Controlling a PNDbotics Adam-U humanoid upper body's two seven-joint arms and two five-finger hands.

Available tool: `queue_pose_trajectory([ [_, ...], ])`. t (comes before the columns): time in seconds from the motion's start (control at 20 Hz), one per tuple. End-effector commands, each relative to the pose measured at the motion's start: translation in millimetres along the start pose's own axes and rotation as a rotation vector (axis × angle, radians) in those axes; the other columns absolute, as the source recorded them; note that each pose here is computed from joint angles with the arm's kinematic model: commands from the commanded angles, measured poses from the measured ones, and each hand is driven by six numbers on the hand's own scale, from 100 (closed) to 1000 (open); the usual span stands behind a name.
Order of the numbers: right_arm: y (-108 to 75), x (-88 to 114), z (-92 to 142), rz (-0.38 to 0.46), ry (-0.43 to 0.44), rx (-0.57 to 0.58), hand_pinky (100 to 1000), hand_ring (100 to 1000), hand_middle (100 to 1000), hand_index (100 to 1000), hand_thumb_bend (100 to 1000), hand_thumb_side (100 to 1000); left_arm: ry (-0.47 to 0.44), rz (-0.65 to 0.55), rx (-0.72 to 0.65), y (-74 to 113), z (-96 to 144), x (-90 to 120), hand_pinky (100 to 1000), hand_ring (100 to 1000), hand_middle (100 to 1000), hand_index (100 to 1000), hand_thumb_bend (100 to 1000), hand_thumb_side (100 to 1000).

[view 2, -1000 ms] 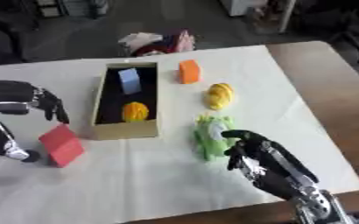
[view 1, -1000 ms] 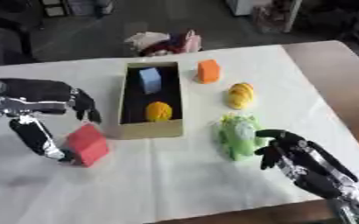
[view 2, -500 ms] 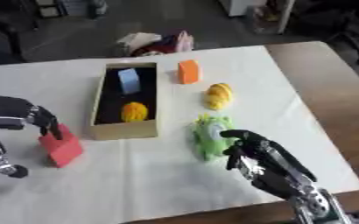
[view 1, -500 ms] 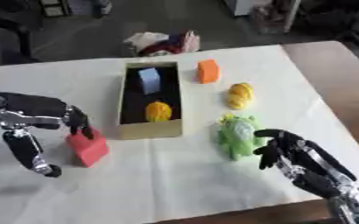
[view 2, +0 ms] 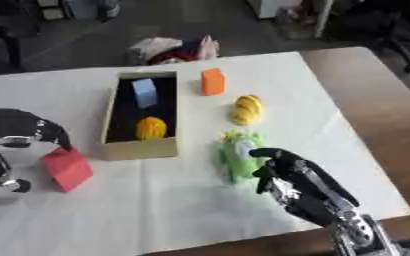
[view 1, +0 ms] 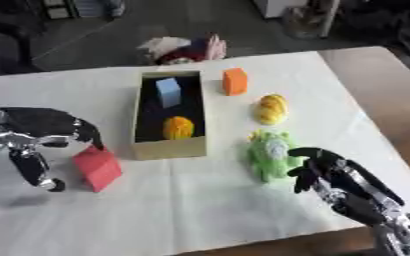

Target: Pick up objects on the table and place them in the box.

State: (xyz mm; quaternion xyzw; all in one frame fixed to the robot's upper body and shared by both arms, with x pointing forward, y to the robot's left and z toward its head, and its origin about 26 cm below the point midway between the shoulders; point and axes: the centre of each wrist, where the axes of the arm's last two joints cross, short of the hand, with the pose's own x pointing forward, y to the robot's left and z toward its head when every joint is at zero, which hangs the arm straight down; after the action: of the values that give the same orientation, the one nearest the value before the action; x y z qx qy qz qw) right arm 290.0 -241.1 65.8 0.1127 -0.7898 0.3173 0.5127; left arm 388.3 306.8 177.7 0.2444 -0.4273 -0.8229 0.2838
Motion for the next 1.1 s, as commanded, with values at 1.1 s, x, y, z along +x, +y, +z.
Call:
queue_pose_trajectory([
  [1.1, -4.6, 4, -1, 0.015, -0.014, 0.006, 758, 466, 356, 828, 100, 567, -0.007, 0.047, 0.181, 12.1, -14, -12, 756, 652, 634, 739, 477, 100],
])
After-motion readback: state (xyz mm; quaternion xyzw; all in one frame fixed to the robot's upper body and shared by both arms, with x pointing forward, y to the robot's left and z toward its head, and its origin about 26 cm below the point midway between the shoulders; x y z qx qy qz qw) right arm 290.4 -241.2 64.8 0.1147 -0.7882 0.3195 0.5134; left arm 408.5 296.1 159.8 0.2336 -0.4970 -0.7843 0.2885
